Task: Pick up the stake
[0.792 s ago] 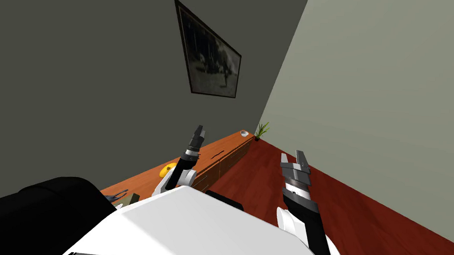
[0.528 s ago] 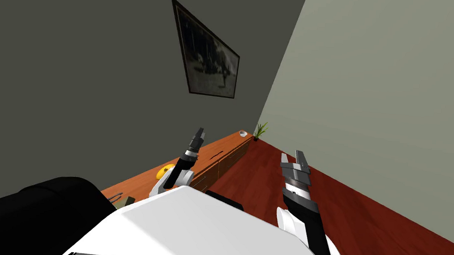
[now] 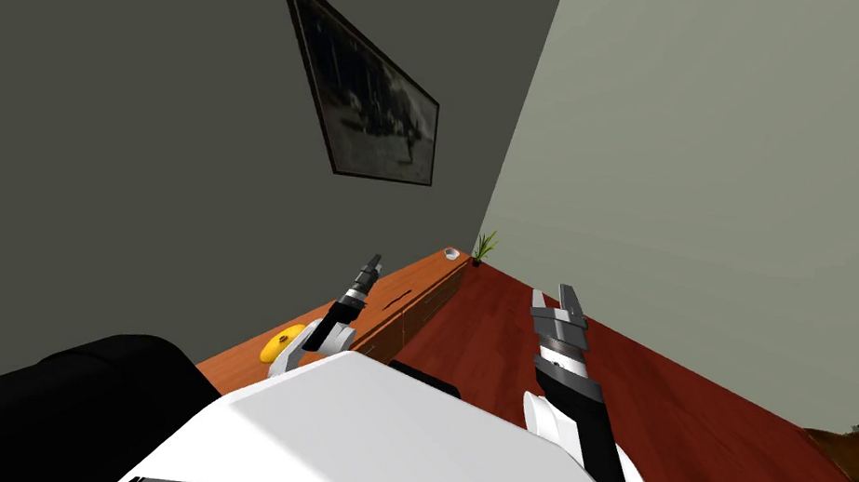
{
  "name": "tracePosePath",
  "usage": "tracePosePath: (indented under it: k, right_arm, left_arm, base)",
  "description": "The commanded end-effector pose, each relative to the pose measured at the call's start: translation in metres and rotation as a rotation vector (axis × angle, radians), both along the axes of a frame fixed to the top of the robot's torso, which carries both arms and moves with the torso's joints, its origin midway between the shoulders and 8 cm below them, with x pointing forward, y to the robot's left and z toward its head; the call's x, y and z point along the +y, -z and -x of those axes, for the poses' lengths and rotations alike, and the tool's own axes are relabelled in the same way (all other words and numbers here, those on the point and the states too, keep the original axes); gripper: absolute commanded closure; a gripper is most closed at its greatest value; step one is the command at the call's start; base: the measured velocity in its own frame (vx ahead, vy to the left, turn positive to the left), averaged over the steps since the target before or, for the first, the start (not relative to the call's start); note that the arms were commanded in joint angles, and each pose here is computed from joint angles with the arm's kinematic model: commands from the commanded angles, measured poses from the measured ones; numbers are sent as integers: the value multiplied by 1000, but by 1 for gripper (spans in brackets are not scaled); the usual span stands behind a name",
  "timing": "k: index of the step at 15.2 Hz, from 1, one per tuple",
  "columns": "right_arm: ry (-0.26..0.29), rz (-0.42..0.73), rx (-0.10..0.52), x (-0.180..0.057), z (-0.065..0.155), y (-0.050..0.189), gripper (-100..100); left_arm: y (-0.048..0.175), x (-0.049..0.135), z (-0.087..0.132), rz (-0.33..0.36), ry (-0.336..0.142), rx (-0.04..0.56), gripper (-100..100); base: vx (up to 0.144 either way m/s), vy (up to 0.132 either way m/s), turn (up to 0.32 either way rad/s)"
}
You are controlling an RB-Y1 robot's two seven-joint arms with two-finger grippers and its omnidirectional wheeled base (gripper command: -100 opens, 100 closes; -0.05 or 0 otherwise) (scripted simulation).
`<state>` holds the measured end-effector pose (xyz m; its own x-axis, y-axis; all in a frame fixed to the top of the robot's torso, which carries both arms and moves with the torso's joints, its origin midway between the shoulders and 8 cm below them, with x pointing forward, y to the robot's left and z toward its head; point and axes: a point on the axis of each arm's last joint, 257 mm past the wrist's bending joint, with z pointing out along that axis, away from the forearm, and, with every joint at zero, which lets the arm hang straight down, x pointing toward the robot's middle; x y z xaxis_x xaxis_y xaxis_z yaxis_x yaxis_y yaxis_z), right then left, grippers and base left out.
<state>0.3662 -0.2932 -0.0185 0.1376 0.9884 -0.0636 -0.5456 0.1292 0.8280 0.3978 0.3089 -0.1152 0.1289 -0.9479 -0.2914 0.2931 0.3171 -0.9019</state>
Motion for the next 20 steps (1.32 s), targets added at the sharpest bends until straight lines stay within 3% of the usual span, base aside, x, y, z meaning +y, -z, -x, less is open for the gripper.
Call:
tracePosePath:
  k: [1, 2, 3, 4, 5, 6, 7, 8, 9, 10, 11, 12, 13, 14, 15, 16, 17, 20]
  right_arm:
    - [0, 0, 0, 0, 0, 0, 0]
    - [0, 0, 0, 0, 0, 0, 0]
    - [0, 0, 0, 0, 0, 0, 0]
    - [0, 0, 0, 0, 0, 0, 0]
    - [0, 0, 0, 0, 0, 0, 0]
    - [0, 0, 0, 0, 0, 0, 0]
    - [0, 0, 0, 0, 0, 0, 0]
    - [0, 0, 0, 0, 0, 0, 0]
    - [0, 0, 0, 0, 0, 0, 0]
    - [0, 0, 0, 0, 0, 0, 0]
    - [0, 0, 0, 0, 0, 0, 0]
    - [0, 0, 0, 0, 0, 0, 0]
    - [0, 0, 0, 0, 0, 0, 0]
    - [0, 0, 0, 0, 0, 0, 0]
    - [0, 0, 0, 0, 0, 0, 0]
    - [0, 0, 0, 0, 0, 0, 0]
    - [0, 0, 0, 0, 0, 0, 0]
    - [0, 0, 0, 0, 0, 0, 0]
  left_arm:
    - [24, 17, -2, 18, -22, 68, -100]
    - [45, 34, -1, 37, -45, 128, -100]
    - [47, 34, -1, 38, -46, 131, -100]
    - [70, 52, 2, 60, -73, 191, -100]
    - [71, 52, 2, 60, -74, 196, -100]
    - [92, 70, 6, 85, -102, 251, -100]
    - [96, 71, 6, 86, -105, 263, -100]
    - [119, 90, 13, 115, -138, 321, -100]
    - [121, 91, 13, 116, -140, 330, -100]
    - [143, 111, 22, 147, -176, 384, -100]
    - [147, 111, 23, 149, -178, 397, -100]
    - [166, 130, 33, 182, -215, 447, -100]
    - [172, 131, 35, 185, -220, 463, -100]
    - [191, 150, 48, 221, -259, 511, -100]
    - [197, 152, 50, 225, -264, 529, -100]
    - [213, 169, 63, 263, -302, 572, -100]
    - [222, 171, 67, 268, -311, 594, -100]
    - [263, 206, 105, 359, -404, 701, -100]
  base:
    - [124, -65, -101]
    - [121, -67, -82]
    - [102, -67, -69]
    - [103, -72, -126]
    - [100, -54, -92]
    - [103, -47, -99]
    - [102, -52, -89]
    - [122, -59, -118]
    - [131, -59, -112]
    - [141, -79, -126]
    - [130, -74, -94]
    - [130, -68, -123]
    - [128, -57, -98]
    - [131, -59, -120]
    - [131, -50, -116]
    - [136, -44, -127]
    - [122, -53, -103]
    - [153, -59, -131]
